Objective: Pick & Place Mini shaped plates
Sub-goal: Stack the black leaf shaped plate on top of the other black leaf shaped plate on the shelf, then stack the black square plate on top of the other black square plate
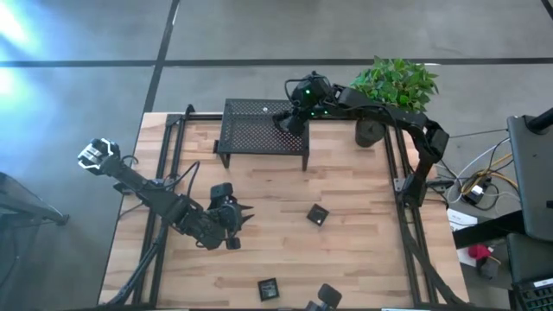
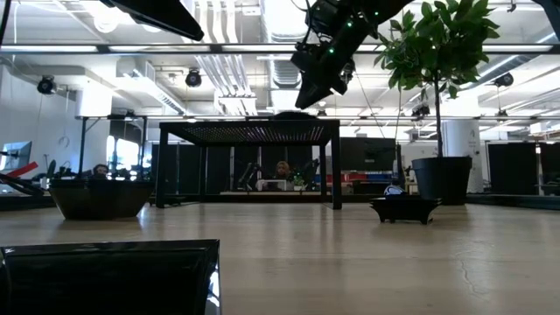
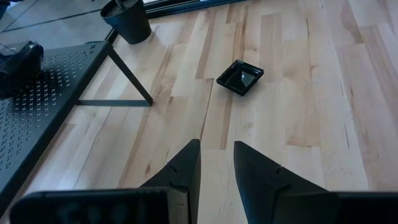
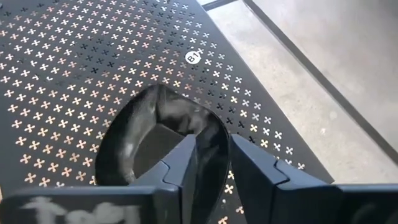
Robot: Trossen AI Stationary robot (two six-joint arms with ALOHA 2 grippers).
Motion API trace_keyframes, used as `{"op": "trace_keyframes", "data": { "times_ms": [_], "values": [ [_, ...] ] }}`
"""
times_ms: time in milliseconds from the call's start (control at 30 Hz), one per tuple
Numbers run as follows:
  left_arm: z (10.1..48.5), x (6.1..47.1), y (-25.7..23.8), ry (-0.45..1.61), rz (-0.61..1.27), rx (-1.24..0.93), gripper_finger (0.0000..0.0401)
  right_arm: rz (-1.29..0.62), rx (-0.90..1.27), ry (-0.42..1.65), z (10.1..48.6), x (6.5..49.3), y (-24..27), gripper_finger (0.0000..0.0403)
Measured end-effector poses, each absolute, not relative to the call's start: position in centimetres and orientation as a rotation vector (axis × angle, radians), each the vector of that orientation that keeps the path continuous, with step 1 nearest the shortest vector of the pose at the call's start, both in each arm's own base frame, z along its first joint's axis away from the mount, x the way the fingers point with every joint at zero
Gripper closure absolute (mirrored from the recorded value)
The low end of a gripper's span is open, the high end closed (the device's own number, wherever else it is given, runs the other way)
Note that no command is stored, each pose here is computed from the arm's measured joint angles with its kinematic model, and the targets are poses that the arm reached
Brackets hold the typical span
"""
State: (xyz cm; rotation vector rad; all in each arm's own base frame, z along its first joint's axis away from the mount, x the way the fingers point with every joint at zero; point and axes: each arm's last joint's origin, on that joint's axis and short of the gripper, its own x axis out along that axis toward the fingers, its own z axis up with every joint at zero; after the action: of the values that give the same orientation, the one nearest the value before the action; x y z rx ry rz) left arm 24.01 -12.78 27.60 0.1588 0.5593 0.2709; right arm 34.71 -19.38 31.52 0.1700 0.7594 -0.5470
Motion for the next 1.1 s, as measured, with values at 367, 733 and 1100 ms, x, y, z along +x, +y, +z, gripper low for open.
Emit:
{"op": "trace_keyframes", "data": {
  "times_ms": [367,733,1100],
  "values": [
    [27.6,24.0,-12.8,0.560,0.271,0.159,0.0311,-0.536,0.120,0.722,33.3,33.8,-18.9,0.0299],
    [28.1,23.3,-11.0,0.576,0.367,0.045,0.0311,-0.386,-0.018,0.635,38.4,31.8,-12.4,0.0319],
    [27.9,22.9,-10.6,0.622,0.371,0.073,0.0311,-0.095,-0.144,0.764,38.9,30.7,-3.1,0.0330]
  ]
}}
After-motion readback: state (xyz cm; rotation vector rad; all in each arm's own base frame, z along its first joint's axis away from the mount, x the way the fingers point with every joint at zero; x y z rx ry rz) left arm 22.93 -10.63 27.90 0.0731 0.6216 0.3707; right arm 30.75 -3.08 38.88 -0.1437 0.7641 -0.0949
